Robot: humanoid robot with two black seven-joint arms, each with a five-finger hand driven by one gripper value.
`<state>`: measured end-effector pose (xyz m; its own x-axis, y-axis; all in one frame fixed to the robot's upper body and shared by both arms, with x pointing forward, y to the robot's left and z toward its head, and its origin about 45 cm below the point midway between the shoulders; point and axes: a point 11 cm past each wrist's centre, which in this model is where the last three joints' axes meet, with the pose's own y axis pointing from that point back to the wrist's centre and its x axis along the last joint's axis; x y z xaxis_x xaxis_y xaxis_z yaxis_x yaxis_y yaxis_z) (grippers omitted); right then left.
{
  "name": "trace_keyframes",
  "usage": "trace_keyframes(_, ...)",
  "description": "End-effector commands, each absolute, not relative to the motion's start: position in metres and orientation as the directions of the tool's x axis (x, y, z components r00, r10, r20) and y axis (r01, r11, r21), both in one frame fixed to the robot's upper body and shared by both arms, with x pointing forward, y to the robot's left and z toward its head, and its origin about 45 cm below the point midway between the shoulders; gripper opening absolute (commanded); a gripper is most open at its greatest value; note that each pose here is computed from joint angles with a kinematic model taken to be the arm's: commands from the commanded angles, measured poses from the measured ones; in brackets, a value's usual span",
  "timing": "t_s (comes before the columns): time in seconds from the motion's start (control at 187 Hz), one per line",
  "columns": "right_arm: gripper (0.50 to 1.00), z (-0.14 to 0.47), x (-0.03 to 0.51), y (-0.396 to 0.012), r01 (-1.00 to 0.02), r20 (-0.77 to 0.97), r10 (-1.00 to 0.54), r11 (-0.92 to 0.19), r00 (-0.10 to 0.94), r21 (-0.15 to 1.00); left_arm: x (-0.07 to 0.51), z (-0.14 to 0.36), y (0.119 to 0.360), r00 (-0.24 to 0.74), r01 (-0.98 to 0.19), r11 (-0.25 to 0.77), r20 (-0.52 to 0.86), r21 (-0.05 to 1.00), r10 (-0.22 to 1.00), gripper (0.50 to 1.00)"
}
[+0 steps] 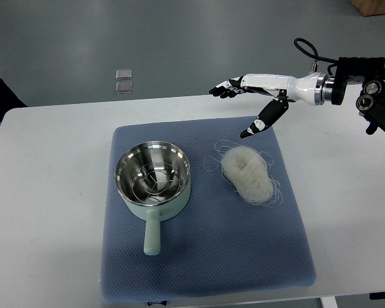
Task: Put vermicelli into pot with right hand
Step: 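Reach the right hand over the white vermicelli bundle and lower it, then close the right hand fingers around the vermicelli bundle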
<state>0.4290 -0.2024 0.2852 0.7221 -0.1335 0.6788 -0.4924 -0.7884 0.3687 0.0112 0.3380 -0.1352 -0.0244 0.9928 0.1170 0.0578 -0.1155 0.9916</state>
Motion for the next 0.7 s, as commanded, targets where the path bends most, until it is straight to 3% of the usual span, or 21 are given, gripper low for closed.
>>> trace_keyframes(0.0,0.921,0.277,0.419,-0.189,-0.449,0.726,0.015,-0.777,0.687,0.441,0.011,-0.135,0.338,-0.024,0.058,-0.115,0.117,0.992,0.993,1.000)
trace_keyframes(0.316,0.919,0.247,0.409,-0.201,-0.410,0.725,0.315,-0.657,0.612,0.632,0.011,-0.135,0.337,-0.024,0.058,-0.114,0.115,0.992,0.993,1.000)
trace_keyframes(0.696,0.919,0.236,0.403,-0.207,-0.391,0.715,0.348,-0.652,0.606,0.649,0.011,-0.135,0.337,-0.024,0.058,-0.114,0.115,0.992,0.993,1.000)
